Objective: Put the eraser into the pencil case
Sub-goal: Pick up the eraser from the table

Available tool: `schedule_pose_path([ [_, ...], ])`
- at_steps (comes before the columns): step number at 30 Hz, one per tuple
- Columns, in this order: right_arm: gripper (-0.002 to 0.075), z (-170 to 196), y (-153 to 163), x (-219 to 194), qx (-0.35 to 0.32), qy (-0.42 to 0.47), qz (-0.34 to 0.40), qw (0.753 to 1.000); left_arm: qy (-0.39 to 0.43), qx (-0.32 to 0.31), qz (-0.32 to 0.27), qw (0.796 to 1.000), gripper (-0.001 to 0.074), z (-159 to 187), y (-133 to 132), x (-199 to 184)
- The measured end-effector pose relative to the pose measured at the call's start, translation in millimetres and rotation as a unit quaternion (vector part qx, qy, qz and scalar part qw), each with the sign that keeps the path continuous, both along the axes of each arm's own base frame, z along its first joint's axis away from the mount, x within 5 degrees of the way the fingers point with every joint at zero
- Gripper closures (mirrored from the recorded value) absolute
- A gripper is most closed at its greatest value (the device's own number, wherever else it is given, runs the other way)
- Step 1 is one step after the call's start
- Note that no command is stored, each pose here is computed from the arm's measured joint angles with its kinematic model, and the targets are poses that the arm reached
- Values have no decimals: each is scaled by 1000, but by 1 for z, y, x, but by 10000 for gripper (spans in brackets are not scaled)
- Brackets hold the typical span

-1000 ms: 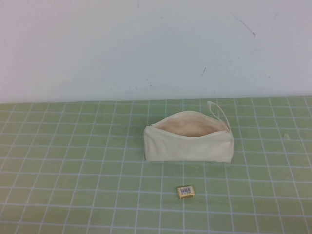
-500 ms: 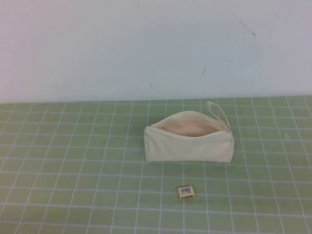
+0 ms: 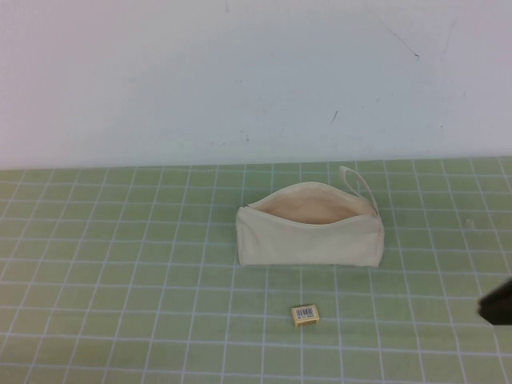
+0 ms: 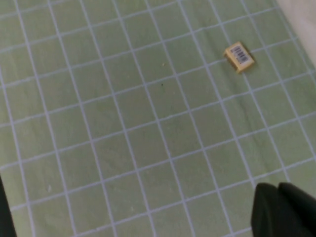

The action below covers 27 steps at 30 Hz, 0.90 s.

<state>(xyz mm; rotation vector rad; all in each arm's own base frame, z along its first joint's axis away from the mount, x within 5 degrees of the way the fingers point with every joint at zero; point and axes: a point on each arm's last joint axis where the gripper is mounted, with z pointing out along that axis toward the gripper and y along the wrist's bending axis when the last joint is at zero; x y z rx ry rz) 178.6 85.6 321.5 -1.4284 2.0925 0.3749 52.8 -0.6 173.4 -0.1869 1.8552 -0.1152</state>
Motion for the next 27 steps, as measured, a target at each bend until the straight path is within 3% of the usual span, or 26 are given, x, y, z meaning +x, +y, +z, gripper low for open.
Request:
schedule_pose_path([
  [8, 727, -28, 76, 65, -157, 52, 113, 980, 0, 0, 0, 1000, 738, 0, 0, 0],
  [17, 706, -65, 126, 94, -194, 53, 172, 964, 0, 0, 0, 1000, 738, 0, 0, 0],
  [19, 647, -72, 134, 98, -194, 36, 188, 962, 0, 0, 0, 1000, 738, 0, 0, 0],
  [25, 358, -99, 155, 105, -200, 6, 218, 955, 0, 0, 0, 1000, 738, 0, 0, 0],
  [27, 324, -110, 160, 107, -203, 7, 222, 954, 0, 0, 0, 1000, 738, 0, 0, 0],
])
